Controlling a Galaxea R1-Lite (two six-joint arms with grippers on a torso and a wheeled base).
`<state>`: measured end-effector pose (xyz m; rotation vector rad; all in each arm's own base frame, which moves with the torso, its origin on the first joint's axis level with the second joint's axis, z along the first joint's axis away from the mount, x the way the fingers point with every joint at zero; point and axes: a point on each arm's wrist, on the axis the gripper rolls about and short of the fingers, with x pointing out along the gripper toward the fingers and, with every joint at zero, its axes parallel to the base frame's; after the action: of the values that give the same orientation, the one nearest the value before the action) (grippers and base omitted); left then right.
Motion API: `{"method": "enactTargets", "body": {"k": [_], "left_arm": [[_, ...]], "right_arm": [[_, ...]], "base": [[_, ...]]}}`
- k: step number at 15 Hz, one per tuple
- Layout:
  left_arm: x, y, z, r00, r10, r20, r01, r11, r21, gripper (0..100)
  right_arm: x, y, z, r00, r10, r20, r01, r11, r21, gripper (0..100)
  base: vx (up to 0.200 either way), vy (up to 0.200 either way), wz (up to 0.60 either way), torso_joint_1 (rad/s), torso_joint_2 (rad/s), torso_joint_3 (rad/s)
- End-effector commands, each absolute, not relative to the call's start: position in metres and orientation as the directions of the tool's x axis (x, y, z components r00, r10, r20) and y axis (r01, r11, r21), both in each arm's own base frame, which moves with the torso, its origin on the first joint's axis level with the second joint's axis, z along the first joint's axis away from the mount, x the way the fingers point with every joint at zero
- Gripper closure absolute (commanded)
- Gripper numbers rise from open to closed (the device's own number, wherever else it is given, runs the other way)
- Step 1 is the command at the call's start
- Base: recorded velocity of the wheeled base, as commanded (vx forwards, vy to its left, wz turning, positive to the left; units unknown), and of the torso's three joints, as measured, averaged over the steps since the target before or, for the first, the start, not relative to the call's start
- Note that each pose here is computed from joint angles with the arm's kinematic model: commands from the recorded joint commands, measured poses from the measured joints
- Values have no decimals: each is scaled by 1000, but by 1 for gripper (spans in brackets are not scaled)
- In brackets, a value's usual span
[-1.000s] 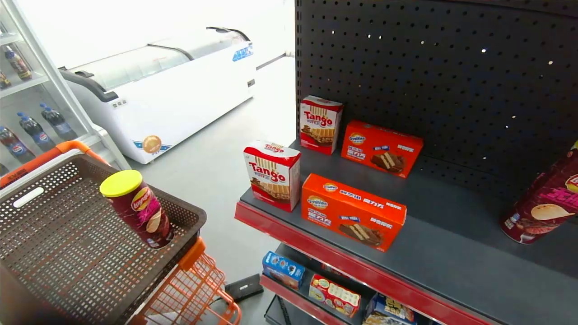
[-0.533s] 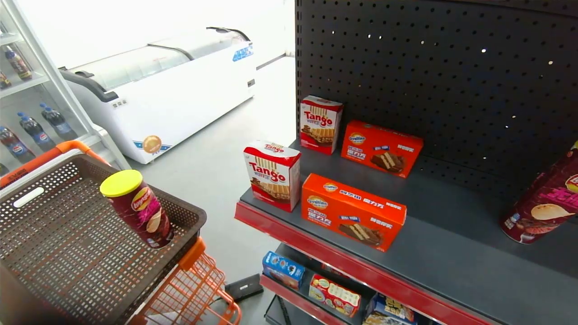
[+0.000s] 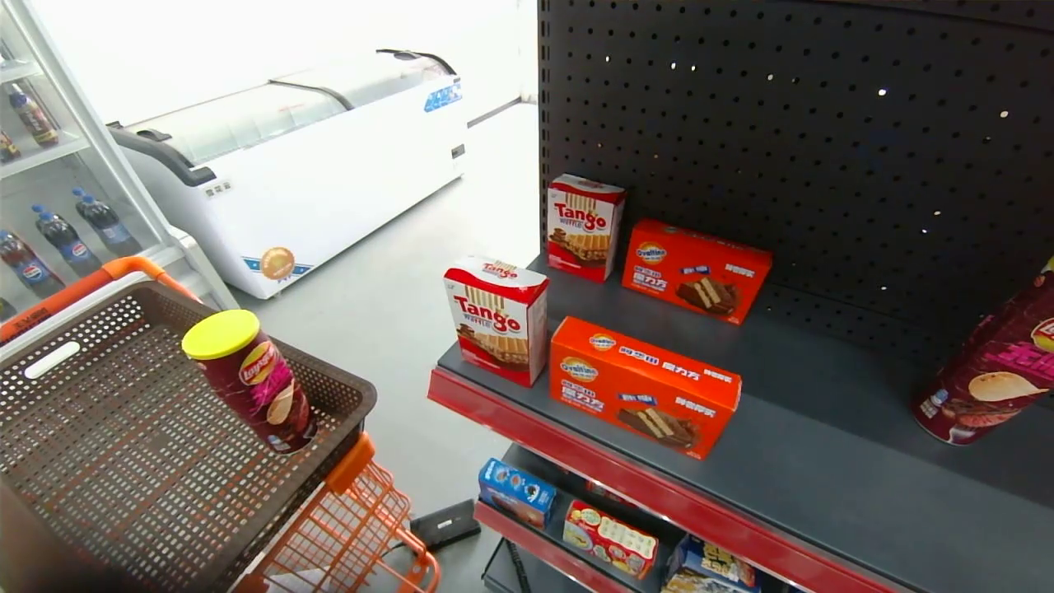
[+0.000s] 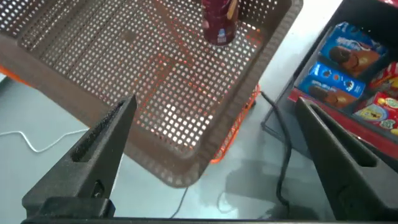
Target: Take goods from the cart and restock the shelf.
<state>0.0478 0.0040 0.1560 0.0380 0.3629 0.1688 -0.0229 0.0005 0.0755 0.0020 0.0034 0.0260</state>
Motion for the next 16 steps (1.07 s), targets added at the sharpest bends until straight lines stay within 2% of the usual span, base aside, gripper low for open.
{"method": "enactTargets", "body": {"k": [1, 3, 6, 9, 11, 12, 16], "left_arm": [[101, 0, 167, 887, 153, -436, -120, 987, 102, 0], [115, 0, 160, 846, 240, -476, -188, 970, 155, 0], [142, -1, 151, 835, 241, -495, -193, 970, 148, 0], [169, 8, 142, 848, 281, -449, -262, 959, 107, 0], [192, 10, 136, 884, 289, -369, -280, 957, 79, 0], [201, 10, 133, 905, 274, -326, -267, 961, 69, 0], [231, 11, 111, 936, 251, -247, -244, 968, 59, 0]], "right_arm": [[-23, 1, 75, 1000, 28, -3, -28, 1000, 2, 0], [-23, 1, 75, 1000, 26, -3, -26, 1000, 3, 0], [-23, 1, 75, 1000, 28, -3, -28, 1000, 2, 0], [-23, 1, 75, 1000, 26, -3, -26, 1000, 2, 0], [-23, 1, 75, 1000, 26, -3, -26, 1000, 2, 0], [-23, 1, 75, 1000, 26, -3, -26, 1000, 2, 0], [-23, 1, 75, 1000, 26, -3, -26, 1000, 3, 0]], "base": [[0, 0, 0, 0, 0, 0], [0, 0, 0, 0, 0, 0], [0, 0, 0, 0, 0, 0], [0, 0, 0, 0, 0, 0], [0, 0, 0, 0, 0, 0], [0, 0, 0, 0, 0, 0], [0, 0, 0, 0, 0, 0]]}}
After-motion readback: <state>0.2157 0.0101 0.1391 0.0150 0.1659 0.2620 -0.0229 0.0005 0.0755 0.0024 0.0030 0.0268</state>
